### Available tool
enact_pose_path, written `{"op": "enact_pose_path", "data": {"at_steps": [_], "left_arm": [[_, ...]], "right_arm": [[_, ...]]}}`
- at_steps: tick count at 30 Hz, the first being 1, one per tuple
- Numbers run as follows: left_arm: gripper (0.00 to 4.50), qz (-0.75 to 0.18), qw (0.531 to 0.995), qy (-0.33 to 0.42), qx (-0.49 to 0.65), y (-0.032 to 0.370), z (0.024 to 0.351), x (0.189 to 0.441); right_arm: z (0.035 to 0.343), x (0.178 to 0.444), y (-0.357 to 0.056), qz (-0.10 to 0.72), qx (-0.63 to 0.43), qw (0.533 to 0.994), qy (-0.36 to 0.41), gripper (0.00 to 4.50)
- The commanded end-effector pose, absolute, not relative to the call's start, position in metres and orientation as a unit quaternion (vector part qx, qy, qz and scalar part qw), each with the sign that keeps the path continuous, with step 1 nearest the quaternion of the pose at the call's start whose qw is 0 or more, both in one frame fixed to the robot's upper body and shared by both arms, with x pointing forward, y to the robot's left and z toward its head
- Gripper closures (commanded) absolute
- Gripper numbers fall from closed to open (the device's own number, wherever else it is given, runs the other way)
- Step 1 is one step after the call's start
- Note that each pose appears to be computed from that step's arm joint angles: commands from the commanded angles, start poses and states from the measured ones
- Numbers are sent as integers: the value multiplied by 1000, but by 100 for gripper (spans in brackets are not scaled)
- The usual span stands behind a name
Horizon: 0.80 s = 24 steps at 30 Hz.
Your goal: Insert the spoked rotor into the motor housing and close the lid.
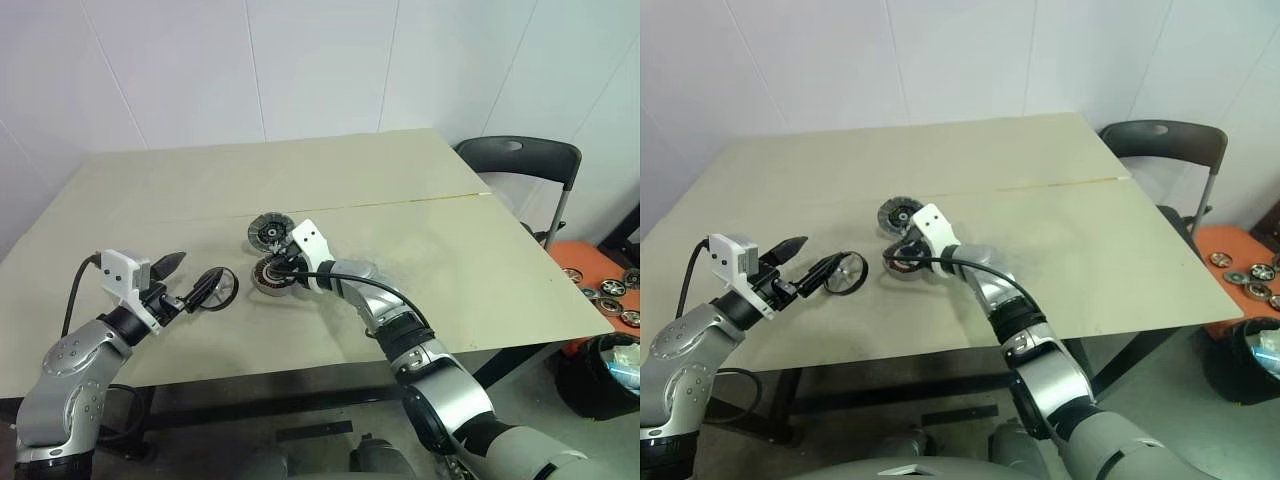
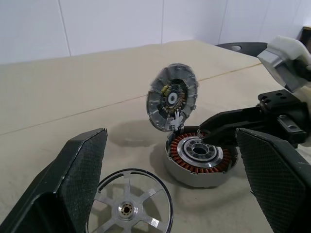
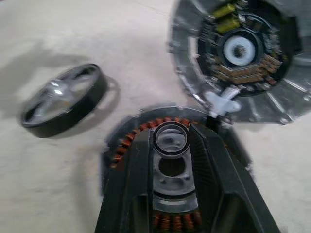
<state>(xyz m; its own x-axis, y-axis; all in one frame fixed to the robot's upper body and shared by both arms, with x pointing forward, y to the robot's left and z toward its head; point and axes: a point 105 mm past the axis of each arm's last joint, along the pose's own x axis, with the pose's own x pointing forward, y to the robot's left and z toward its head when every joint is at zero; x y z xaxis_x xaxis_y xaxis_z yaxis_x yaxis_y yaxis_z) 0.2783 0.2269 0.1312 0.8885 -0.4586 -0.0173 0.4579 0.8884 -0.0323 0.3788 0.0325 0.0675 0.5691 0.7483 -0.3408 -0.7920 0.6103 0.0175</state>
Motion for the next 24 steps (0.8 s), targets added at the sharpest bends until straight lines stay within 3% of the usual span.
{"op": "enact_pose_path", "data": {"at_steps": [1,24], "left_arm": [[0,-241,970,-2,-1,227,139,278],[0,-243,970,10,-6,231,122,276]], "right_arm": [[80,384,41,430,-88,888,137,377],[77,383,44,427,-74,889,150,377]]}}
